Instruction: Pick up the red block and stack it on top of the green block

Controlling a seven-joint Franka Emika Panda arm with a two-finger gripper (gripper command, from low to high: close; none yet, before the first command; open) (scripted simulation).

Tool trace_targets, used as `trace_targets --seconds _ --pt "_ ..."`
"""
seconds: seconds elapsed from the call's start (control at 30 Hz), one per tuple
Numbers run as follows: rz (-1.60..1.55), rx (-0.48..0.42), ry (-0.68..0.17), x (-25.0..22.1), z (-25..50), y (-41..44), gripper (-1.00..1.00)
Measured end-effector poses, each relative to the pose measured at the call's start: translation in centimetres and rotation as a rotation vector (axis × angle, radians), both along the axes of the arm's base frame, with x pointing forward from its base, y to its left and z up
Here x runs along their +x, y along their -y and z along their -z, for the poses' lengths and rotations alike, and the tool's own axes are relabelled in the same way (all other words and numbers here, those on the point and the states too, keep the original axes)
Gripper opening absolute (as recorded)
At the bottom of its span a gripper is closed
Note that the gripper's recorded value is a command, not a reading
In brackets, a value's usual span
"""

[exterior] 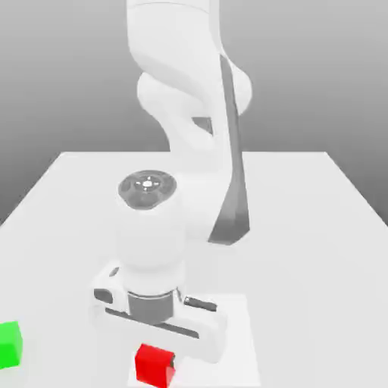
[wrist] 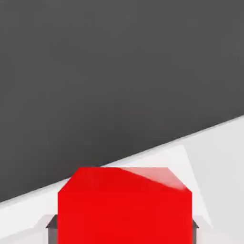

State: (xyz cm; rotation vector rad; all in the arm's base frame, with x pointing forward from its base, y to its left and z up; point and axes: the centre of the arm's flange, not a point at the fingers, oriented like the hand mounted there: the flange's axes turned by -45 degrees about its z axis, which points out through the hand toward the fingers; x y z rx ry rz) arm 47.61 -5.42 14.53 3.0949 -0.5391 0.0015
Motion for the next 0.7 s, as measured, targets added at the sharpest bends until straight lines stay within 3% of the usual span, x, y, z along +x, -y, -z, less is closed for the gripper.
trace_targets --seconds 0.2,0.43,0.57,0.6,0.7 --pt "0.013 0.000 -0.001 0.1 -5.8 0.6 -1.00" --pt "0.380 0.002 -0.002 -1.8 -8.8 18.1 -1.00" --pt "0.529 0.002 0.000 -3.9 -4.8 25.2 -1.00" --pt "0.537 0.002 0.000 -4.1 -4.0 25.5 1.00" --pt "0.537 0.002 0.000 -4.1 -4.0 25.5 1.00"
